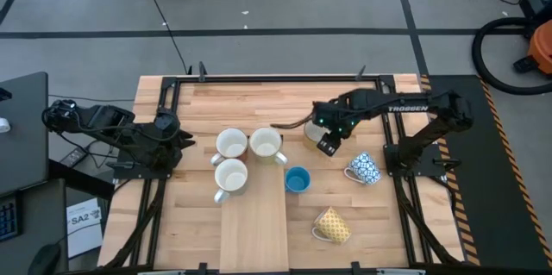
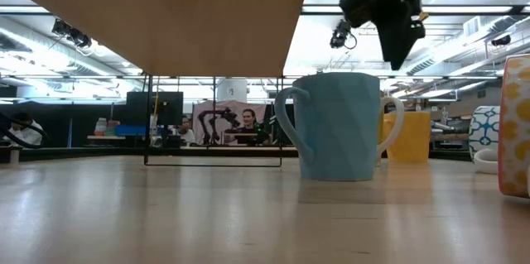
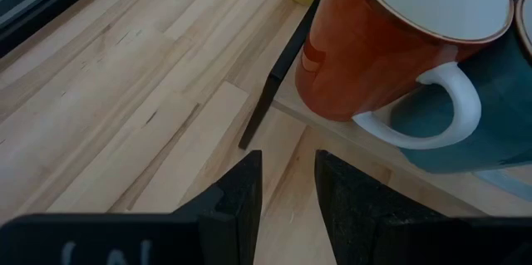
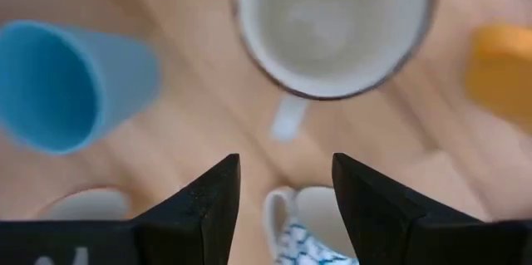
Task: Place coffee mugs
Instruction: Put the left yellow mug on the shelf aligned with the green mug
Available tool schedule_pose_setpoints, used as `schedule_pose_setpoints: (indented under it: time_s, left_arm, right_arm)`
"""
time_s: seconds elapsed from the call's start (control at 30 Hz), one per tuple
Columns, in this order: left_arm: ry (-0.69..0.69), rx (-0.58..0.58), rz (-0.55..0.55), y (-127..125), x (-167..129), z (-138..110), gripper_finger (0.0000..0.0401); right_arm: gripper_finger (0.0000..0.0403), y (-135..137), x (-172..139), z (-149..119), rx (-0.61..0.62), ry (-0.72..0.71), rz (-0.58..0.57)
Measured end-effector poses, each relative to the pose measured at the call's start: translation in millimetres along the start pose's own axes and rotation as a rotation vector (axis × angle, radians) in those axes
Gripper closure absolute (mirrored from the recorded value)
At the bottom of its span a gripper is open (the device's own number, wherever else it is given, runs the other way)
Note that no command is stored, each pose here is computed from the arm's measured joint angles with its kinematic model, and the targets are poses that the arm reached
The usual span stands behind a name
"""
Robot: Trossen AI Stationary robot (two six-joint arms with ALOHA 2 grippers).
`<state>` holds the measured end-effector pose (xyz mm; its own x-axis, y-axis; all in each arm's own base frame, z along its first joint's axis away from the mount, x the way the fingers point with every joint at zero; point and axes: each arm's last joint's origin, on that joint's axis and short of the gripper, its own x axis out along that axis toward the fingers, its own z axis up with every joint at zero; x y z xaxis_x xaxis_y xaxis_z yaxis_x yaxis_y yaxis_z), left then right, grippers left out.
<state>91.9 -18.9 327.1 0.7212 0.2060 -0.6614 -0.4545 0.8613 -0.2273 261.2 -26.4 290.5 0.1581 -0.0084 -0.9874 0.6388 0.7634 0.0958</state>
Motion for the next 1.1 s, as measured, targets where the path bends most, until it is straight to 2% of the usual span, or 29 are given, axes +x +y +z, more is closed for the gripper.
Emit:
schedule_pose_setpoints:
  time_s: [0.1,0.27,0.57,0.83,1.1]
  left_arm:
    - [0.0,0.0,0.0,0.0,0.1,-0.1,0.0282]
    - [0.0,0.0,0.0,0.0,0.2,-0.1,0.0282]
    - [0.0,0.0,0.0,0.0,0.1,0.0,0.0282]
    - [0.0,0.0,0.0,0.0,0.1,0.0,0.0282]
    - [0.0,0.0,0.0,-0.1,0.0,0.0,0.0282]
  right_arm:
    - [0.0206,5.0,3.0,-3.7,-0.023,-0.039,-0.052]
    - [0.0206,7.1,16.9,-5.3,-0.031,-0.053,-0.041]
    - [0.0206,1.7,34.6,-9.5,0.017,-0.062,-0.108]
    - [0.0206,2.2,52.5,-8.9,0.019,-0.107,-0.073]
    - [0.0206,-0.8,64.5,-12.2,0.049,-0.114,-0.085]
